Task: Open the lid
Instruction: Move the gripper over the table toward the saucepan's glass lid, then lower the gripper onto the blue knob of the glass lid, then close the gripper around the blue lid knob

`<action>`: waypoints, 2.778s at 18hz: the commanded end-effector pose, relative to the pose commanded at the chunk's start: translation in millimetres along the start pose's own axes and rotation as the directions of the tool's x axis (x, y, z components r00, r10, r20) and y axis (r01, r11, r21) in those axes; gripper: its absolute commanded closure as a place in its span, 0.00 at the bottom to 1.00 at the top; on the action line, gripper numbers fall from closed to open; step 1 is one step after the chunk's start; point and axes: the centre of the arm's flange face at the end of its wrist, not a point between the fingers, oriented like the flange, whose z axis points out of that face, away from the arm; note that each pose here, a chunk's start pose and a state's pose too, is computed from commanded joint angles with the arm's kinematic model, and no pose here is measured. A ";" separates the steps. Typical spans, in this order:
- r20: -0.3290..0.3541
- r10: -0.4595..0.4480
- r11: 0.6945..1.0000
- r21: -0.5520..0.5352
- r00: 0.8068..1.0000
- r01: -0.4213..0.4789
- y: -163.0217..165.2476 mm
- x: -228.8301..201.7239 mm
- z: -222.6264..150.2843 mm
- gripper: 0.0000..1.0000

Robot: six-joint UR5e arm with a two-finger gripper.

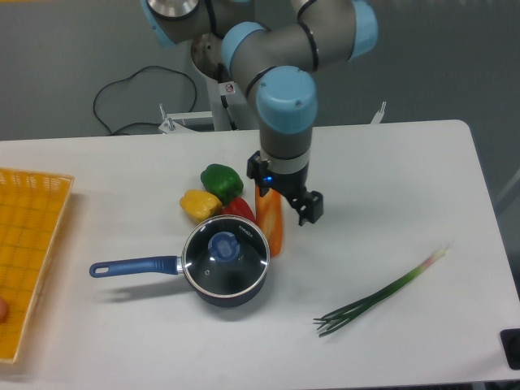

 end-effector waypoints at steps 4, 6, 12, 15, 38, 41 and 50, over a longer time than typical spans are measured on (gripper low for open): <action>-0.011 0.093 0.996 -0.003 0.996 -0.093 -19.4 10.2 6.9 0.00; -0.027 0.185 0.983 -0.006 0.982 -0.186 -24.6 11.4 16.7 0.00; -0.032 0.226 0.974 -0.003 0.974 -0.226 -37.3 8.7 23.0 0.00; -0.032 0.231 0.973 -0.003 0.972 -0.231 -48.2 7.6 28.5 0.00; -0.041 0.182 0.983 -0.012 0.982 -0.183 -75.3 3.8 49.8 0.00; -0.042 0.173 0.985 -0.013 0.984 -0.174 -77.6 5.7 50.7 0.00; -0.049 0.173 0.985 -0.016 0.984 -0.174 -78.7 5.6 55.5 0.00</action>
